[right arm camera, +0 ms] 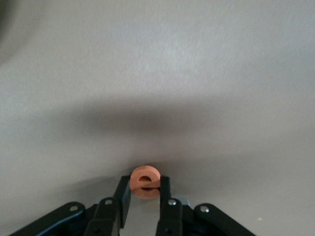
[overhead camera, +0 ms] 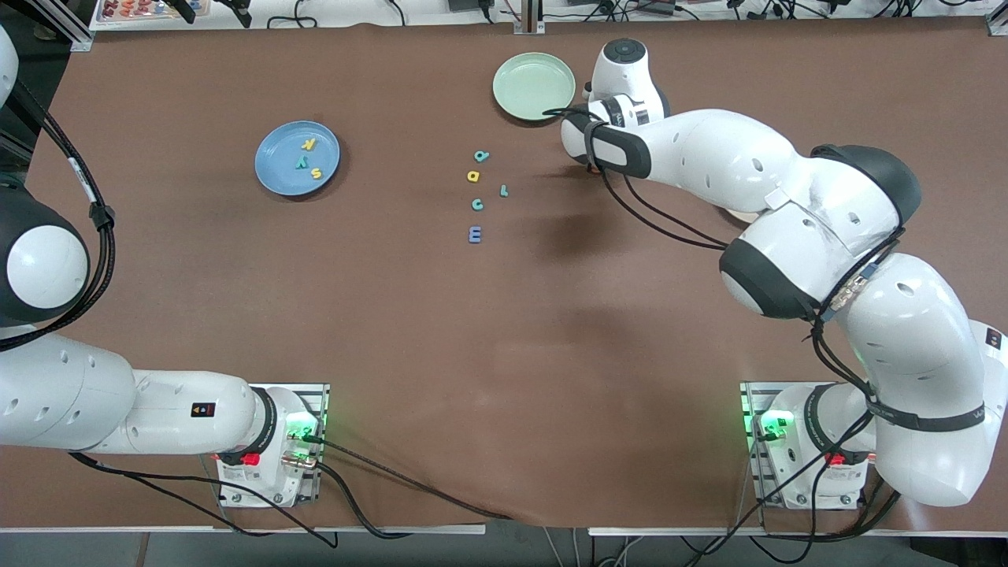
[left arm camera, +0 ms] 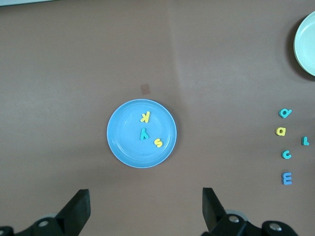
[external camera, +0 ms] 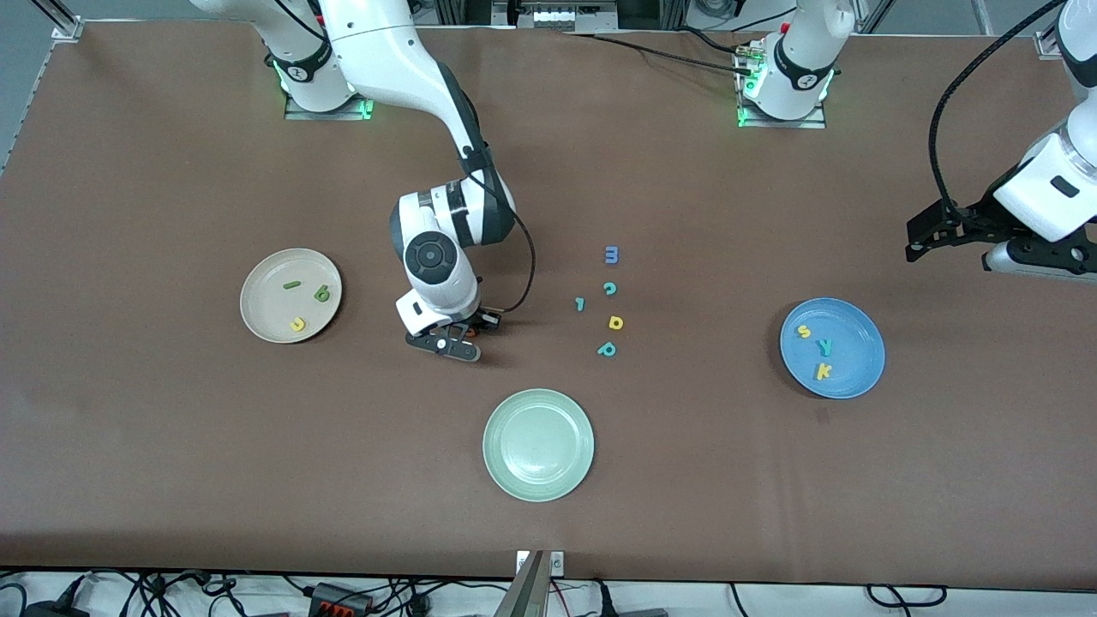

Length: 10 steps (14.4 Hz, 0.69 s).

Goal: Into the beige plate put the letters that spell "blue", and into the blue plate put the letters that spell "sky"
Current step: 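Carry the orange e into the beige plate and open the right gripper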

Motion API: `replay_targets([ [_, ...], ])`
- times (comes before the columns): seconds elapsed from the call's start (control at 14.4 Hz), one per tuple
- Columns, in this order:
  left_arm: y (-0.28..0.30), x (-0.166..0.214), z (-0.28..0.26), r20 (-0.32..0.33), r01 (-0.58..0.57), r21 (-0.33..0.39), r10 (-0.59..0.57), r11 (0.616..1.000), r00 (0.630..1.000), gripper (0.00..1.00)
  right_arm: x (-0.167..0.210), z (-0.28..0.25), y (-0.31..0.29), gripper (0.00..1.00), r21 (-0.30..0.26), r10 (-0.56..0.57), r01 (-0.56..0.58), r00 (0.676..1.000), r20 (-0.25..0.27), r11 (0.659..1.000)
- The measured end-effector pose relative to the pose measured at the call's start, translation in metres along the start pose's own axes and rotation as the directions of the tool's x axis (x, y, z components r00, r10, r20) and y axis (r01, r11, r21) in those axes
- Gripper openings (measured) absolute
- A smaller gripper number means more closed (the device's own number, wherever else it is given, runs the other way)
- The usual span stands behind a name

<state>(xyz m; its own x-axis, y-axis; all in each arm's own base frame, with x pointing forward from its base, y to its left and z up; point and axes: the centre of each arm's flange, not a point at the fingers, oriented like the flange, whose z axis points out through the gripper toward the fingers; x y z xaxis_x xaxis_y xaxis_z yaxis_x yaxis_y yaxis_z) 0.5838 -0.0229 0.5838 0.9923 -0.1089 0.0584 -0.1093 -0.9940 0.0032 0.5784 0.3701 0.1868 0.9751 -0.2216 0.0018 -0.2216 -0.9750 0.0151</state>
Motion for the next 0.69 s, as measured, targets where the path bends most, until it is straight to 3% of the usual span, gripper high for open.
replay_targets([
  [0.07,0.0,0.0,0.0,0.0,0.0,0.0,0.0,1.0,1.0,1.0,0.004,-0.003,0.006,0.28,-0.01,-0.006,0.006,1.0,0.011,1.0],
  [0.35,0.0,0.0,0.0,0.0,-0.001,0.0,0.001,1.0,1.0,1.0,0.031,-0.035,0.054,0.28,-0.071,-0.066,0.076,0.989,0.133,0.995],
  [0.69,0.001,0.0,0.0,0.001,-0.002,0.0,0.002,1.0,1.0,1.0,0.069,-0.054,0.171,0.28,-0.072,-0.222,0.243,0.95,0.22,0.967],
])
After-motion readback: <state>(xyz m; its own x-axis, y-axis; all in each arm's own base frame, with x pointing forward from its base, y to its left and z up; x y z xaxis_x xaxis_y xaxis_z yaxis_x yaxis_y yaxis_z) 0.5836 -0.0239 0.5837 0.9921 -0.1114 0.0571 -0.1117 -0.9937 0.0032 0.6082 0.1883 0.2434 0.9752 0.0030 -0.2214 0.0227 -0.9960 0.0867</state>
